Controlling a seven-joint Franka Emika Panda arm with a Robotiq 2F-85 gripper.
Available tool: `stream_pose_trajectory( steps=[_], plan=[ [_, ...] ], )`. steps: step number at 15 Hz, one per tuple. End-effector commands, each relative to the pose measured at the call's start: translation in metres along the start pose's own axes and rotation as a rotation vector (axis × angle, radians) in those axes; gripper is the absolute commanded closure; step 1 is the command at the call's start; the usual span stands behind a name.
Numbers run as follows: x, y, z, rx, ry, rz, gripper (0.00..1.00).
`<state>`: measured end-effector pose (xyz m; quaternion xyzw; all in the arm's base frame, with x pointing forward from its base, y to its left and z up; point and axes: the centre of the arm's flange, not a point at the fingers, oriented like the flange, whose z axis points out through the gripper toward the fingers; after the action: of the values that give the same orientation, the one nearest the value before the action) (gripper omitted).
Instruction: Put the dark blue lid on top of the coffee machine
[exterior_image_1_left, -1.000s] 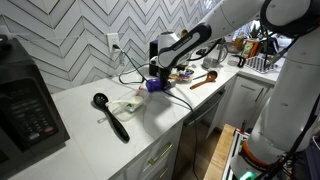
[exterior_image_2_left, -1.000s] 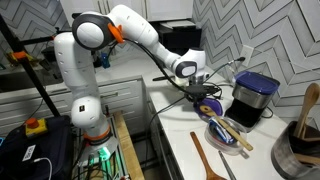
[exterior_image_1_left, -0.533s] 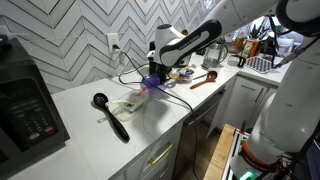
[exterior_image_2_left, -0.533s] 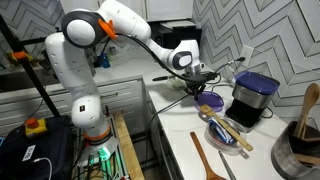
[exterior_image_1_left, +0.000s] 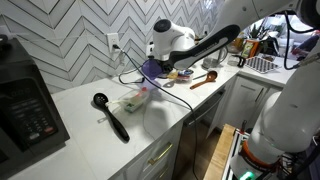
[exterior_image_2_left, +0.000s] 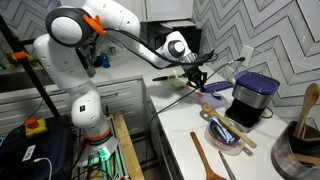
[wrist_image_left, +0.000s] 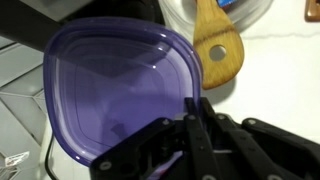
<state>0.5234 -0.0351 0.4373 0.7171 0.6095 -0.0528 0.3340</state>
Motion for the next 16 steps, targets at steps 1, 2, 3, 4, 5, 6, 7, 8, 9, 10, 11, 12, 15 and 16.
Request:
stream_pose_trajectory(
  steps=[1, 2, 3, 4, 5, 6, 7, 8, 9, 10, 11, 12, 15, 16],
  plan=[
    [0.003, -0.012, -0.012, -0.15, -0.133, -0.054, 0.98],
    [-0.001, -0.01, -0.02, -0.195, -0.169, -0.066, 0.98],
    [-0.007, -0.009, -0.029, -0.239, -0.205, -0.083, 0.98],
    [-0.014, -0.009, -0.042, -0.288, -0.225, -0.103, 0.98],
    [-0.021, -0.008, -0.052, -0.336, -0.258, -0.114, 0.98],
    [-0.03, -0.007, -0.066, -0.382, -0.281, -0.124, 0.98],
    [-0.04, -0.005, -0.081, -0.428, -0.296, -0.123, 0.98],
    [-0.05, -0.002, -0.095, -0.463, -0.305, -0.11, 0.98],
    [-0.063, 0.003, -0.11, -0.472, -0.269, -0.074, 0.98],
    [-0.073, 0.009, -0.123, -0.454, -0.209, -0.015, 0.98],
    [-0.083, 0.021, -0.133, -0.402, -0.182, 0.053, 0.98],
    [-0.095, 0.036, -0.134, -0.348, -0.165, 0.091, 0.98],
    [-0.125, 0.072, -0.131, -0.233, -0.08, 0.191, 0.98],
    [-0.139, 0.085, -0.136, -0.191, -0.064, 0.229, 0.98]
  ],
)
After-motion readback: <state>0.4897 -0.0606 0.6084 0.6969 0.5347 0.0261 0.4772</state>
